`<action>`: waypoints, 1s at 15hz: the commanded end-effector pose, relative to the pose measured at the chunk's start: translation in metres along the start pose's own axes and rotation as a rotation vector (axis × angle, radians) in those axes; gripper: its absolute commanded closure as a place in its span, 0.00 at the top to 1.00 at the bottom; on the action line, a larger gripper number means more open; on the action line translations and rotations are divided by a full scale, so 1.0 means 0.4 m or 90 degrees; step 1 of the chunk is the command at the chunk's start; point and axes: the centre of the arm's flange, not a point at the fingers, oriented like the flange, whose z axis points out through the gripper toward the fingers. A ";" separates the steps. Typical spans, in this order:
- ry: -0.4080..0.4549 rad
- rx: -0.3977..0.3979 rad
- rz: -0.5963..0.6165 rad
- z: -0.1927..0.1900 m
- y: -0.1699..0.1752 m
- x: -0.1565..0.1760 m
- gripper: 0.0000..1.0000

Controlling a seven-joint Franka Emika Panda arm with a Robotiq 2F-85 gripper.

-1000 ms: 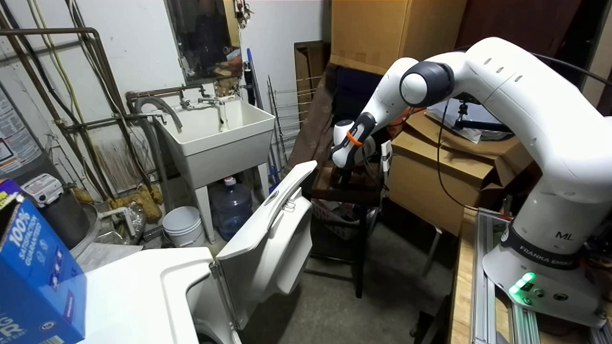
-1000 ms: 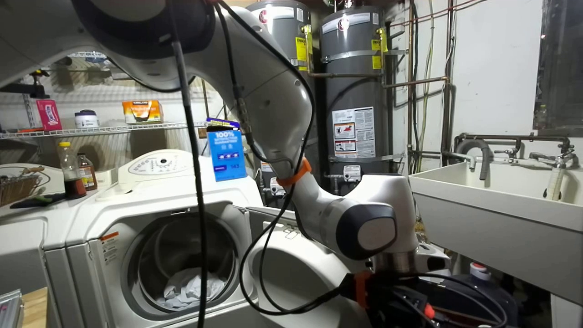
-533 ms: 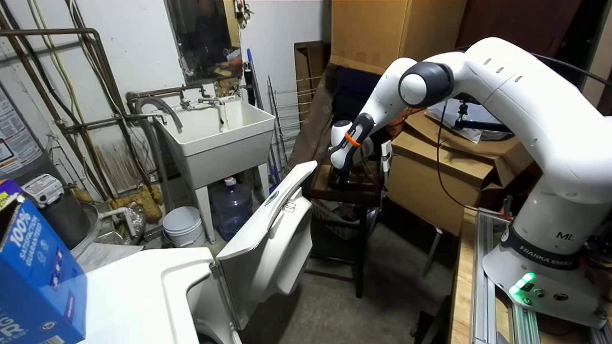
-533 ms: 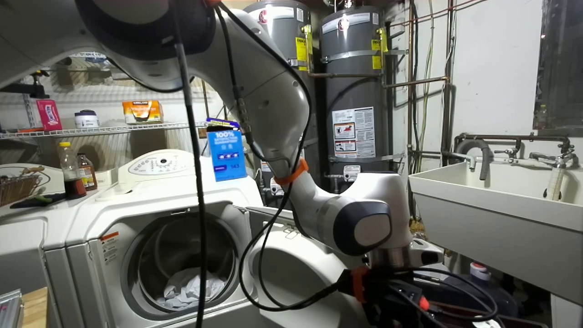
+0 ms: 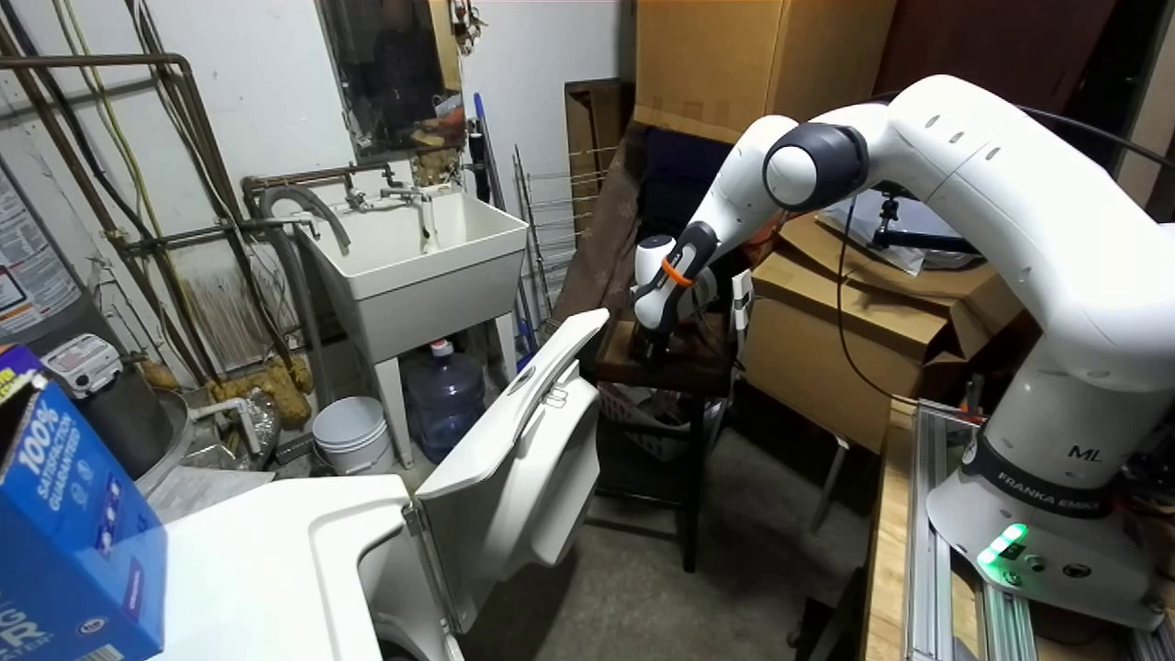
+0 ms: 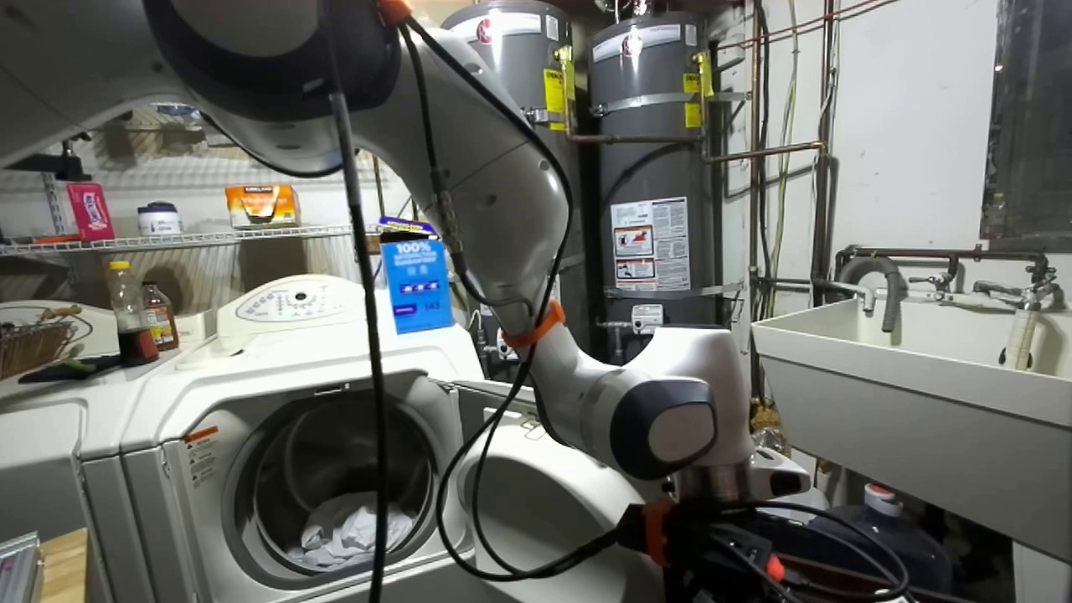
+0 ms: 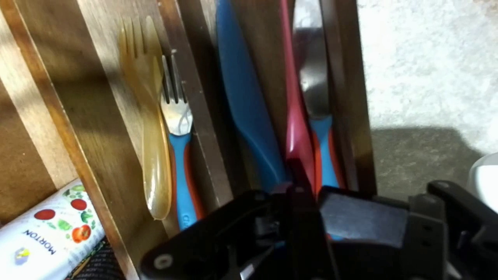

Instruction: Get the pink object from the wooden tray and put it on the washing machine

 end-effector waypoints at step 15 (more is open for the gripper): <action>0.023 0.077 -0.015 -0.059 0.067 -0.079 0.00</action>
